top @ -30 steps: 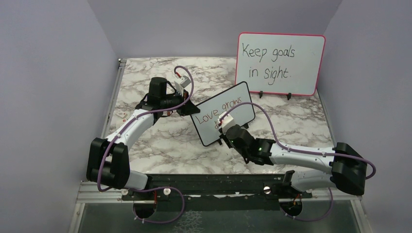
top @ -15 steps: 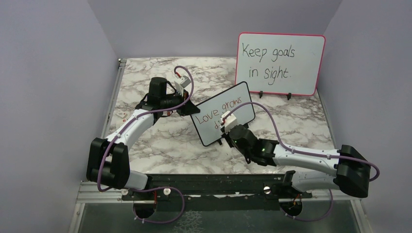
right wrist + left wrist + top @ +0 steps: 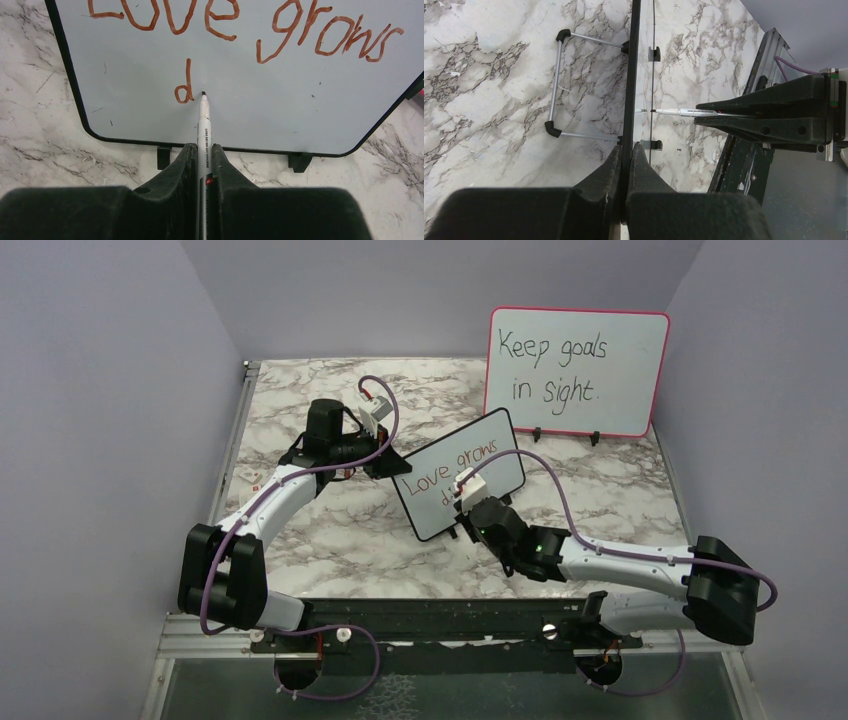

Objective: Write a sentence on the whiteboard

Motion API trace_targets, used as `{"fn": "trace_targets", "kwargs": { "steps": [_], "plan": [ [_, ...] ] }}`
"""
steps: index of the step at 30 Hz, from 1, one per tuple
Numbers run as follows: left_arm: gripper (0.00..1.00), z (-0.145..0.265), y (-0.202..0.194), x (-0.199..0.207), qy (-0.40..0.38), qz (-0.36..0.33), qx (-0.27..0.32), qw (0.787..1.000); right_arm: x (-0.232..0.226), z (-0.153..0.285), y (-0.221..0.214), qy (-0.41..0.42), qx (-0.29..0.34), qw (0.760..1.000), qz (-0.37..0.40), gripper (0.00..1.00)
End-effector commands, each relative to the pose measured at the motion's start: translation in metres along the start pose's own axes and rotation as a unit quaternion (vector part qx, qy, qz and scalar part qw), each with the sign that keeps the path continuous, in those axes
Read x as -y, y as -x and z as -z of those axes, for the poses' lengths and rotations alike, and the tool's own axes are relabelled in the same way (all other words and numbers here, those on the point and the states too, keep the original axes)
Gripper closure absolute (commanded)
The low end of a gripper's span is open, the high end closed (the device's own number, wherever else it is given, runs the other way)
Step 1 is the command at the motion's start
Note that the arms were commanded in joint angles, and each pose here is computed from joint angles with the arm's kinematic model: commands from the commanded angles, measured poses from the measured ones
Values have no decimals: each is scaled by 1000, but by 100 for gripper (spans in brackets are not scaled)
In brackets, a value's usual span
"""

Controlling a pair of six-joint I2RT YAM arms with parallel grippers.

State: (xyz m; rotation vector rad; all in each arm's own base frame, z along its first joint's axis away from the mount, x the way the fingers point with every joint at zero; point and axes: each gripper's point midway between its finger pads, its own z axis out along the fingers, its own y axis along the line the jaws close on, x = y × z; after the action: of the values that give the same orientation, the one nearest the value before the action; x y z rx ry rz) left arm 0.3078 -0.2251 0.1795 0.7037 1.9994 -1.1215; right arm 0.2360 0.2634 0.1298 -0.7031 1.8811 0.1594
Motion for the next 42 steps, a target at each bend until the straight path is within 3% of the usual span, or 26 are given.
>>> {"fn": "trace_targets", "kwargs": {
  "steps": [1, 23, 42],
  "plan": [
    [100, 7, -41, -54, 121, 9, -59, 991, 6, -4, 3, -20, 9, 1000, -16, 99],
    [100, 7, -42, -54, 120, 10, -60, 991, 2, -8, 14, -6, 26, 999, -19, 100],
    [100, 7, -42, -54, 121, 10, -60, 991, -2, -3, -8, 12, -18, 1000, 1, 99]
  ]
}}
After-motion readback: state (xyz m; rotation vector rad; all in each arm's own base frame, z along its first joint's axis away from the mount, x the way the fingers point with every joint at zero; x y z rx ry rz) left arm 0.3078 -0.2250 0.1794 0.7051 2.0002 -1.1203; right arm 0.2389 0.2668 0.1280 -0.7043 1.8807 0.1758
